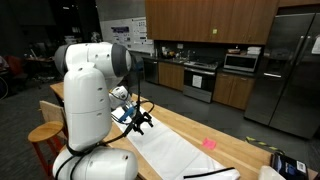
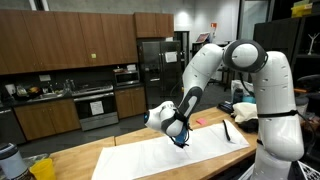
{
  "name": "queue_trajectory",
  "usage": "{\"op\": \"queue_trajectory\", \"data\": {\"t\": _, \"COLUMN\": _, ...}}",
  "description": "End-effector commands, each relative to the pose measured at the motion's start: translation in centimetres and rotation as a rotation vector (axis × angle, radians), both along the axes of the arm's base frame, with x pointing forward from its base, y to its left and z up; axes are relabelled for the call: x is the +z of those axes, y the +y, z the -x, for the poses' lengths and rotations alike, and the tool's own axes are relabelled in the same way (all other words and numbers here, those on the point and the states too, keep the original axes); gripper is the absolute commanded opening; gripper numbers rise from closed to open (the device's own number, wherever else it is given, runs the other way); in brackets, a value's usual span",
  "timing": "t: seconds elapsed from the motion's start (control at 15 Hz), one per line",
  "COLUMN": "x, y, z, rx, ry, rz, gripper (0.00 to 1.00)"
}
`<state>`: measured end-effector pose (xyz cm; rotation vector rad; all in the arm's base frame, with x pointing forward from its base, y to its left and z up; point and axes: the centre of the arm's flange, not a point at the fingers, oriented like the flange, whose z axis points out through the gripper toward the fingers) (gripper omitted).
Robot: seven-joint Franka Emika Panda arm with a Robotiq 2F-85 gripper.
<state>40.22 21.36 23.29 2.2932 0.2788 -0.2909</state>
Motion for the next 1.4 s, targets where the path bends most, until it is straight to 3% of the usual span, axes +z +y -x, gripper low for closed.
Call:
{"op": "queue_trajectory", "data": {"t": 0.0, "x": 1.9, "y": -2.8, "z": 1.1, "rx": 0.202, "ry": -0.017, "rz": 0.001, "gripper": 1.0}}
{"op": "queue_trajectory", "data": {"t": 0.33, "x": 2.2, "y": -5.8, "z": 1.1, "rx": 0.468, "ry": -0.079, "rz": -0.036, "gripper": 1.0}}
{"op": "queue_trajectory", "data": {"t": 0.47, "x": 2.5, "y": -7.2, "z": 1.3, "rx": 0.523, "ry": -0.11, "rz": -0.103, "gripper": 1.0}}
{"op": "queue_trajectory", "data": {"t": 0.93, "x": 3.9, "y": -12.7, "z": 3.1, "rx": 0.28, "ry": -0.176, "rz": -0.263, "gripper": 1.0}}
{"op": "queue_trajectory", "data": {"t": 1.0, "x": 4.1, "y": -13.3, "z": 3.6, "rx": 0.249, "ry": -0.193, "rz": -0.262, "gripper": 1.0}}
{"op": "queue_trajectory", "data": {"t": 1.13, "x": 4.2, "y": -14.5, "z": 5.0, "rx": 0.29, "ry": -0.196, "rz": -0.19, "gripper": 1.0}}
{"op": "queue_trajectory", "data": {"t": 1.2, "x": 4.2, "y": -14.5, "z": 5.3, "rx": 0.251, "ry": -0.219, "rz": -0.156, "gripper": 1.0}}
{"op": "queue_trajectory", "data": {"t": 1.27, "x": 3.0, "y": -13.5, "z": 3.3, "rx": 0.262, "ry": -0.178, "rz": -0.2, "gripper": 1.0}}
{"op": "queue_trajectory", "data": {"t": 1.33, "x": 3.1, "y": -13.9, "z": 3.8, "rx": 0.256, "ry": -0.187, "rz": -0.185, "gripper": 1.0}}
